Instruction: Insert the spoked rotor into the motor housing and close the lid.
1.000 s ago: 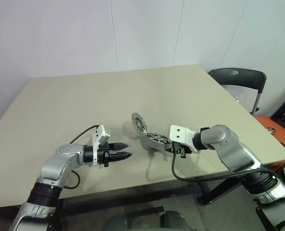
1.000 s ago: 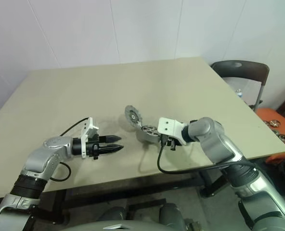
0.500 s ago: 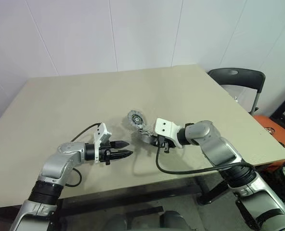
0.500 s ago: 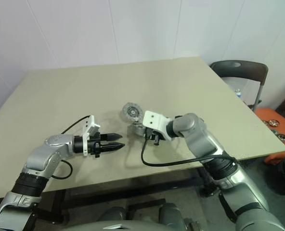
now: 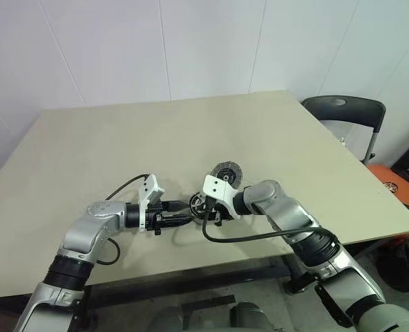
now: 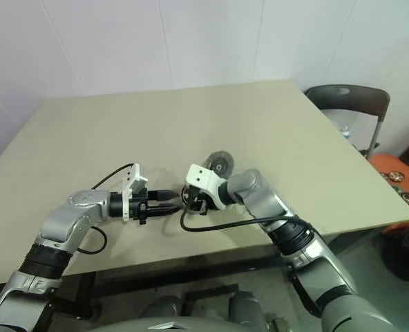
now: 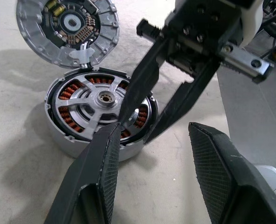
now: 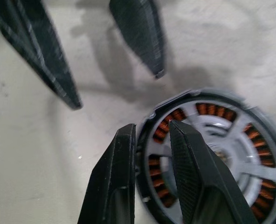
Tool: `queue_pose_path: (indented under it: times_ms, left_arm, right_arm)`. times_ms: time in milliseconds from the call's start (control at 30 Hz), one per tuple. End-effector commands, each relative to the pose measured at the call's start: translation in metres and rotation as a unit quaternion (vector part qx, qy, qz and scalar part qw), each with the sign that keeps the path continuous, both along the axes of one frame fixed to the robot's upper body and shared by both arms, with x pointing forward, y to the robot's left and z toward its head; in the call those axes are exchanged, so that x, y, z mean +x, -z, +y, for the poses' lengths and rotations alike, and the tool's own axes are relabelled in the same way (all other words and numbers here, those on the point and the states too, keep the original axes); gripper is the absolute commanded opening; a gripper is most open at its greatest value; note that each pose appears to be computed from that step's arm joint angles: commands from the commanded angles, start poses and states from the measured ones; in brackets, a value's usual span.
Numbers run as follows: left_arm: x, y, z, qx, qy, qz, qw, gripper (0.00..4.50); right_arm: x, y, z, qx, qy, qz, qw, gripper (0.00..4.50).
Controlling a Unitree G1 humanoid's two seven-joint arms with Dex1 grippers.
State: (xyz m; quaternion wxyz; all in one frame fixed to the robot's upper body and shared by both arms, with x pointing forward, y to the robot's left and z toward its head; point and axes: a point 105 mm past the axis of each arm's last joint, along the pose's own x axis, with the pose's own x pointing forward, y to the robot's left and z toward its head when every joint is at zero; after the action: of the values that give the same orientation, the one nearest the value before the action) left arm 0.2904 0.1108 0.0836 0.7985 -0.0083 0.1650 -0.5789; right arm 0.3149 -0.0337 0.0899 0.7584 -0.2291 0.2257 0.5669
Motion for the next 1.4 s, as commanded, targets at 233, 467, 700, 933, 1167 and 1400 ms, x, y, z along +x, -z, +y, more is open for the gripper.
queue_pose_path:
  times_ms: [233, 467, 700, 933, 1167, 1400]
  left_arm:
    - [0.004, -0.008, -0.003, 0.006, 0.006, -0.021, 1.000, 2.46]
    - [0.003, -0.007, -0.004, 0.006, 0.007, -0.019, 1.000, 2.46]
    - [0.003, -0.007, -0.004, 0.009, 0.007, -0.017, 1.000, 2.46]
    - [0.003, -0.007, -0.003, 0.012, 0.004, -0.016, 1.000, 2.46]
    - [0.002, -0.006, -0.004, 0.012, 0.003, -0.015, 1.000, 2.46]
    - [0.003, -0.003, -0.003, 0.013, 0.003, -0.015, 1.000, 2.46]
  right_arm:
    - [0.002, -0.041, -0.045, -0.022, -0.014, -0.040, 0.999, 1.18]
    - [0.000, -0.030, -0.058, -0.069, -0.013, -0.051, 0.996, 1.18]
    - [0.002, -0.032, -0.045, -0.050, -0.016, -0.065, 0.996, 2.08]
    - [-0.001, -0.013, -0.046, -0.094, -0.031, -0.061, 0.993, 4.06]
    - [-0.003, -0.006, -0.039, -0.098, -0.040, -0.065, 0.992, 4.06]
    - [0.003, 0.011, -0.035, -0.115, -0.025, -0.075, 0.990, 4.06]
